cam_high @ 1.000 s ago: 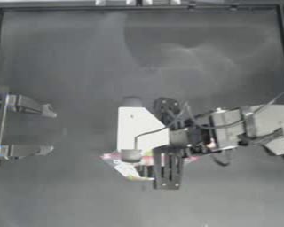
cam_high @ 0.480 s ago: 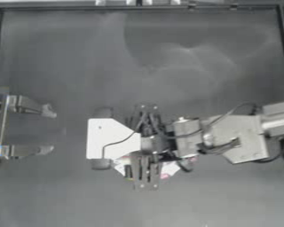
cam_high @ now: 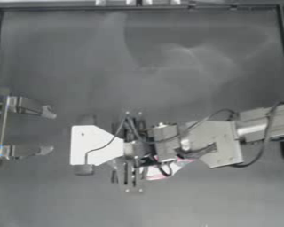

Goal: Put candy in bag

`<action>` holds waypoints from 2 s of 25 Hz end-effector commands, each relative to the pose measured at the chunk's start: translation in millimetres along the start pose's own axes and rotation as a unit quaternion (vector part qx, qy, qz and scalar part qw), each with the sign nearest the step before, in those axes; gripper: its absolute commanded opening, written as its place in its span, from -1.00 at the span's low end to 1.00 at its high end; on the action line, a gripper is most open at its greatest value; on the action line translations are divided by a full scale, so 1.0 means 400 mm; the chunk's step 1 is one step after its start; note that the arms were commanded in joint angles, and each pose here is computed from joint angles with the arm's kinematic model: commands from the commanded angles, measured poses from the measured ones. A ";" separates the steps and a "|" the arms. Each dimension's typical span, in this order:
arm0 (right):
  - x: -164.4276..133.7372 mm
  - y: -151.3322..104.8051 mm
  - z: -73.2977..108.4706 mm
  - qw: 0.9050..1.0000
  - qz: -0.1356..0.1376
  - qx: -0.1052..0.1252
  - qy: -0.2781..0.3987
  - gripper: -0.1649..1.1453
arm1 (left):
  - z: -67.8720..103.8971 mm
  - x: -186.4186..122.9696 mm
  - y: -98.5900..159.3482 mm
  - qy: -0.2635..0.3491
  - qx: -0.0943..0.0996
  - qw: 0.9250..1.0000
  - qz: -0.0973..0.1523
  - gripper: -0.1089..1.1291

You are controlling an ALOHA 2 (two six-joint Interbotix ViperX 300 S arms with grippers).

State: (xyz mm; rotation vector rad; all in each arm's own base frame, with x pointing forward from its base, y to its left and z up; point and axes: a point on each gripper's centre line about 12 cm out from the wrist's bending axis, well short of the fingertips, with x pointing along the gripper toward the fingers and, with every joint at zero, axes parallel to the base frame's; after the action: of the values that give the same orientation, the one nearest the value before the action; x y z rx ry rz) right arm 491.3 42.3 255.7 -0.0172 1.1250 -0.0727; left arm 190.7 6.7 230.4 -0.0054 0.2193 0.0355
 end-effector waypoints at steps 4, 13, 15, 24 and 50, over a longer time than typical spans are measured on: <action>-0.033 -0.004 0.042 1.000 0.003 -0.002 -0.027 0.72 | 0.004 0.004 0.002 -0.003 -0.003 1.000 0.002 0.80; -0.011 -0.003 0.060 1.000 0.001 -0.009 -0.013 0.72 | -0.002 0.000 0.001 -0.002 -0.002 1.000 0.001 0.80; -0.008 -0.002 0.065 1.000 0.000 -0.010 -0.010 0.71 | -0.002 -0.003 0.001 -0.005 -0.003 1.000 0.001 0.80; 0.009 -0.007 0.063 1.000 -0.002 -0.011 0.001 0.71 | -0.006 -0.017 0.001 -0.013 -0.008 1.000 0.001 0.80; 0.012 -0.008 0.072 1.000 -0.006 -0.012 -0.001 0.39 | -0.007 -0.017 0.001 -0.011 -0.012 1.000 0.001 0.80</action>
State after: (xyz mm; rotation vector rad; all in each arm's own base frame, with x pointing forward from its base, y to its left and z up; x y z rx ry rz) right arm 518.1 38.5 238.9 -0.0508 1.1844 -0.0700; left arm 181.9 6.6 225.0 -0.0248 0.2067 0.0390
